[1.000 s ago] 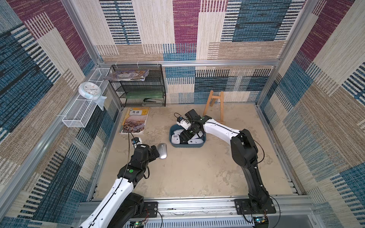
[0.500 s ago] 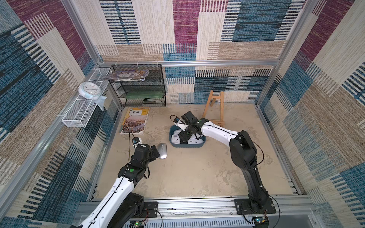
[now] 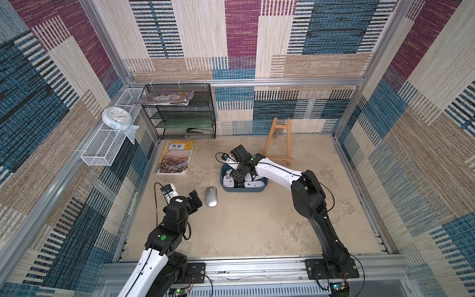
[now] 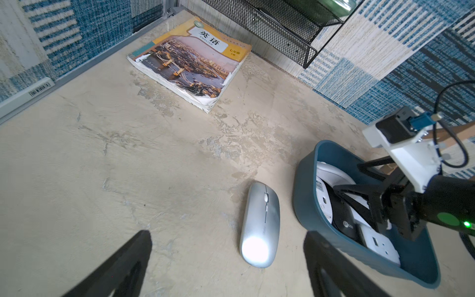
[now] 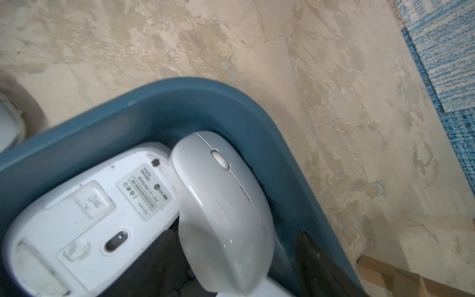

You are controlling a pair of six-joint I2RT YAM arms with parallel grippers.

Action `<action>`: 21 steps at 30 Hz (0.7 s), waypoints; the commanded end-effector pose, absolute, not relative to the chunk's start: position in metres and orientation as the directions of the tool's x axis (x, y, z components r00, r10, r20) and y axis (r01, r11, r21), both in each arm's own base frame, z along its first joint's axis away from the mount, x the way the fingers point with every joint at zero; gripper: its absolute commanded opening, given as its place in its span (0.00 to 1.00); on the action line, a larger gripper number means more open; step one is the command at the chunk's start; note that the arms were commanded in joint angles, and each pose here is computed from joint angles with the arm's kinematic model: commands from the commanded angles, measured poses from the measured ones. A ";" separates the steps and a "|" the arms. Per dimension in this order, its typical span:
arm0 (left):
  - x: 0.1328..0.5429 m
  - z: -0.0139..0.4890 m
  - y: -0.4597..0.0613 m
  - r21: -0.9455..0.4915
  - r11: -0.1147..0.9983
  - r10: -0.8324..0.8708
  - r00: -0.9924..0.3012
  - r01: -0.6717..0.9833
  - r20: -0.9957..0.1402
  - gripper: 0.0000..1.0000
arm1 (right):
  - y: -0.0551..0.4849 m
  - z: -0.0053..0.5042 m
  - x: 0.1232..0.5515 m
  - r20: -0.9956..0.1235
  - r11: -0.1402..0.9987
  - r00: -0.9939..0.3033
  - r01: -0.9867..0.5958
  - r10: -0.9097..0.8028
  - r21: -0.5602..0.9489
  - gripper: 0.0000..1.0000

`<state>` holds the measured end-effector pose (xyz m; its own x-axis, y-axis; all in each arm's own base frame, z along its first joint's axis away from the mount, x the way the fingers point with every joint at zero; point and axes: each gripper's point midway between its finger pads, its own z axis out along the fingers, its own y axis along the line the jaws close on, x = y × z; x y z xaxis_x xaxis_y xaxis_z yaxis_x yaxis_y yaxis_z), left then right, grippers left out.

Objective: Take out the mouse from the storage box
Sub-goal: Pick up the mouse from the storage box.

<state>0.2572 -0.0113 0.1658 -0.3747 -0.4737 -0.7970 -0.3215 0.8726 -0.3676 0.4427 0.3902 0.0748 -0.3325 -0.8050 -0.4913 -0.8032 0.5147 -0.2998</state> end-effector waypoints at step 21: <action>0.263 0.159 -0.014 -0.348 0.878 -0.464 -0.405 -0.329 -0.788 0.97 | 0.391 0.038 0.445 -0.351 0.421 -0.274 -0.780 -0.895 -0.463 0.45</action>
<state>0.2611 -0.0107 0.1577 -0.4041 -0.4650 -0.7877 -0.3461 0.8748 -0.3389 0.4478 0.4045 0.0553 -0.2472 -0.8742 -0.4178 -0.7773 0.4364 -0.4532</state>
